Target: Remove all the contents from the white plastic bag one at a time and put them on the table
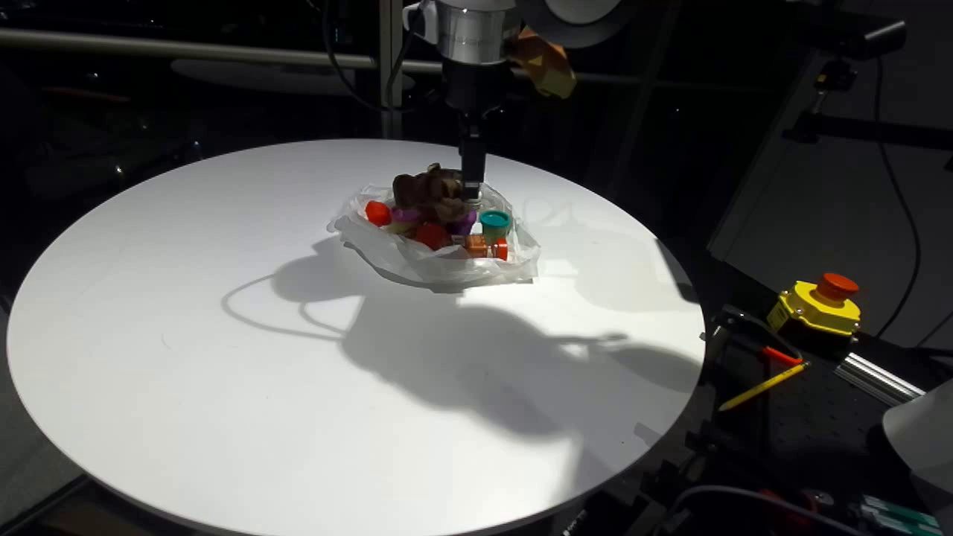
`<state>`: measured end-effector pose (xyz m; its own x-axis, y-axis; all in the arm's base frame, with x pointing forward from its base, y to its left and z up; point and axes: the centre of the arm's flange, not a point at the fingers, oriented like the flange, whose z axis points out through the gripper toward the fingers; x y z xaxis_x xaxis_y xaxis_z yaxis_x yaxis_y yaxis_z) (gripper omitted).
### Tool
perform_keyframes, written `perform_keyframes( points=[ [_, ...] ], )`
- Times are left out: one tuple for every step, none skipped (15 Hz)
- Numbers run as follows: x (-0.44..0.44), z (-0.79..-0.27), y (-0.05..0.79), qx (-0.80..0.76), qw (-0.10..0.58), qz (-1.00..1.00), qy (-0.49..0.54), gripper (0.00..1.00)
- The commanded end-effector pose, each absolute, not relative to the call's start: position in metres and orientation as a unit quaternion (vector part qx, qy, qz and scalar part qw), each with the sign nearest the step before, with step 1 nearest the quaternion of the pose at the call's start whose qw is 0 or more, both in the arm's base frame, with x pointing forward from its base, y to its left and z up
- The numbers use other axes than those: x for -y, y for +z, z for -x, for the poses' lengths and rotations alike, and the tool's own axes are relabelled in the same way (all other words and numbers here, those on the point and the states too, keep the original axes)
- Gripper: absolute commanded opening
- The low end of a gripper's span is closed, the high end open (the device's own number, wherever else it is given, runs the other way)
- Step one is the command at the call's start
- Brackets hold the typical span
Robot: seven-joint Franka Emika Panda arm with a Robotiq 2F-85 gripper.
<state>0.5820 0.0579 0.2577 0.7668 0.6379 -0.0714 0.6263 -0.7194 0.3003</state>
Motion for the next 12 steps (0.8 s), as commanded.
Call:
perform_keyframes(
  points=[
    [-0.058, -0.628, 0.249, -0.371, 0.152, -0.912, 0.083, 1.0],
    [-0.059, -0.634, 0.248, -0.374, 0.15, -0.91, 0.096, 1.0],
    [-0.058, -0.64, 0.245, -0.376, 0.151, -0.908, 0.105, 1.0],
    [-0.056, -0.643, 0.242, -0.378, 0.149, -0.907, 0.106, 1.0],
    [-0.055, -0.648, 0.238, -0.381, 0.149, -0.906, 0.106, 1.0],
    [-0.054, -0.649, 0.234, -0.388, 0.142, -0.905, 0.103, 0.75],
    [-0.053, -0.651, 0.23, -0.391, 0.142, -0.904, 0.102, 0.74],
    [-0.053, -0.65, 0.227, -0.396, 0.136, -0.903, 0.1, 0.68],
    [-0.053, -0.651, 0.225, -0.398, 0.135, -0.902, 0.1, 0.58],
    [-0.054, -0.65, 0.224, -0.401, 0.132, -0.901, 0.1, 0.5],
    [-0.054, -0.65, 0.223, -0.403, 0.131, -0.9, 0.1, 0.42],
    [-0.055, -0.649, 0.225, -0.405, 0.131, -0.9, 0.099, 0.35]
  ],
)
